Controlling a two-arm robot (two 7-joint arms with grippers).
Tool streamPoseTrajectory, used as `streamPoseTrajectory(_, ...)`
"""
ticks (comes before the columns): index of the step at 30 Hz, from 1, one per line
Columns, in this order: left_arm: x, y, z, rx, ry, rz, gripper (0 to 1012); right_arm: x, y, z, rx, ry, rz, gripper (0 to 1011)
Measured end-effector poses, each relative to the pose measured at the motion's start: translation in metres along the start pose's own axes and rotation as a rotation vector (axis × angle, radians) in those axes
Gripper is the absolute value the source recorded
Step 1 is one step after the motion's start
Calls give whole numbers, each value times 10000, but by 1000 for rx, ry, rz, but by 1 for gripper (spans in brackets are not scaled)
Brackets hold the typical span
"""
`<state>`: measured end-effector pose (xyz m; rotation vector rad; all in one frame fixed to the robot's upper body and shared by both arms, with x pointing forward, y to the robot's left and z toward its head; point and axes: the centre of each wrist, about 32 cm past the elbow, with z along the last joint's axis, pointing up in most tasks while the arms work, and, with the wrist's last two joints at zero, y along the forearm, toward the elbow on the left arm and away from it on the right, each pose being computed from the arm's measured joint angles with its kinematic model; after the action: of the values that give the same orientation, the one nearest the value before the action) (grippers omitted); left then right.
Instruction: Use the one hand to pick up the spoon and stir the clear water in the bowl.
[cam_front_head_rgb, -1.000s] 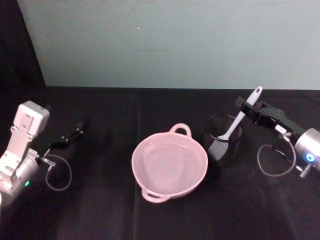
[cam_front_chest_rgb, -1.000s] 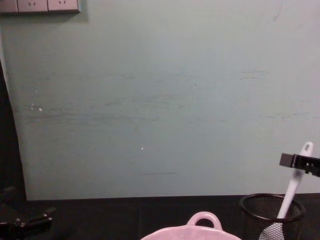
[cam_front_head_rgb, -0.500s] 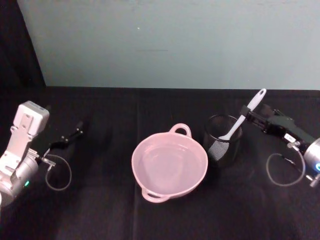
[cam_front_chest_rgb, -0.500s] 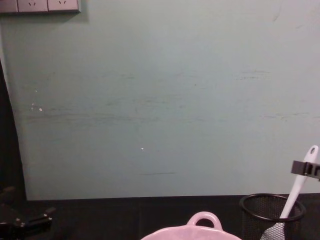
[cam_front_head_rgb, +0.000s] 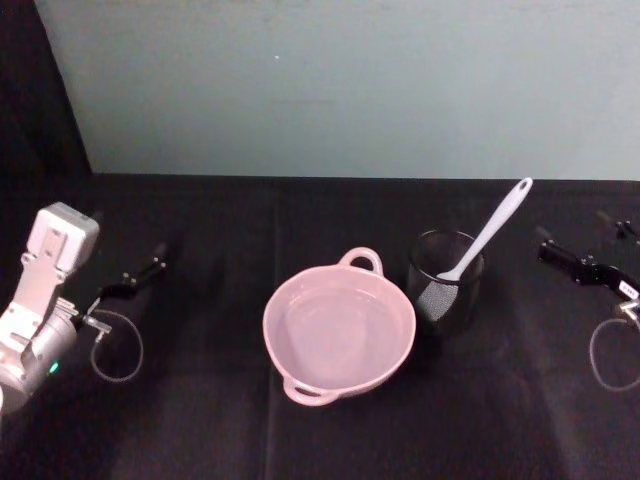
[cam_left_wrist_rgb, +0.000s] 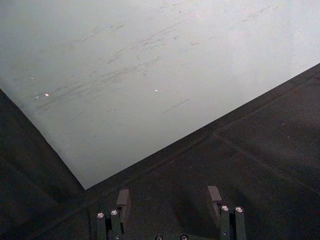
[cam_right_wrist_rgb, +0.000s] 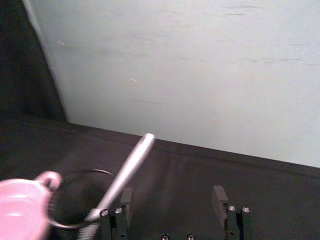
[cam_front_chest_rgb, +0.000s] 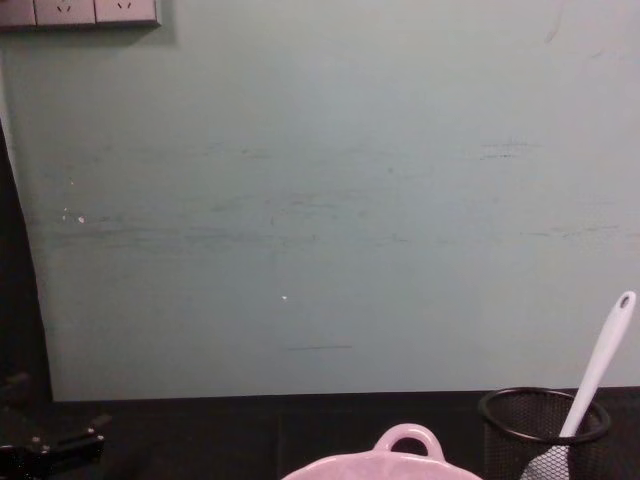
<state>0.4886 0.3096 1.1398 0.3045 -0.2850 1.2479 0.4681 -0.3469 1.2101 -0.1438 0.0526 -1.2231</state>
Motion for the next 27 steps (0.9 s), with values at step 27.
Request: streamPoseTrajectory(27,0,0,0,0,0,0,1005,-62,390,-586,-35,-127,-23,1003)
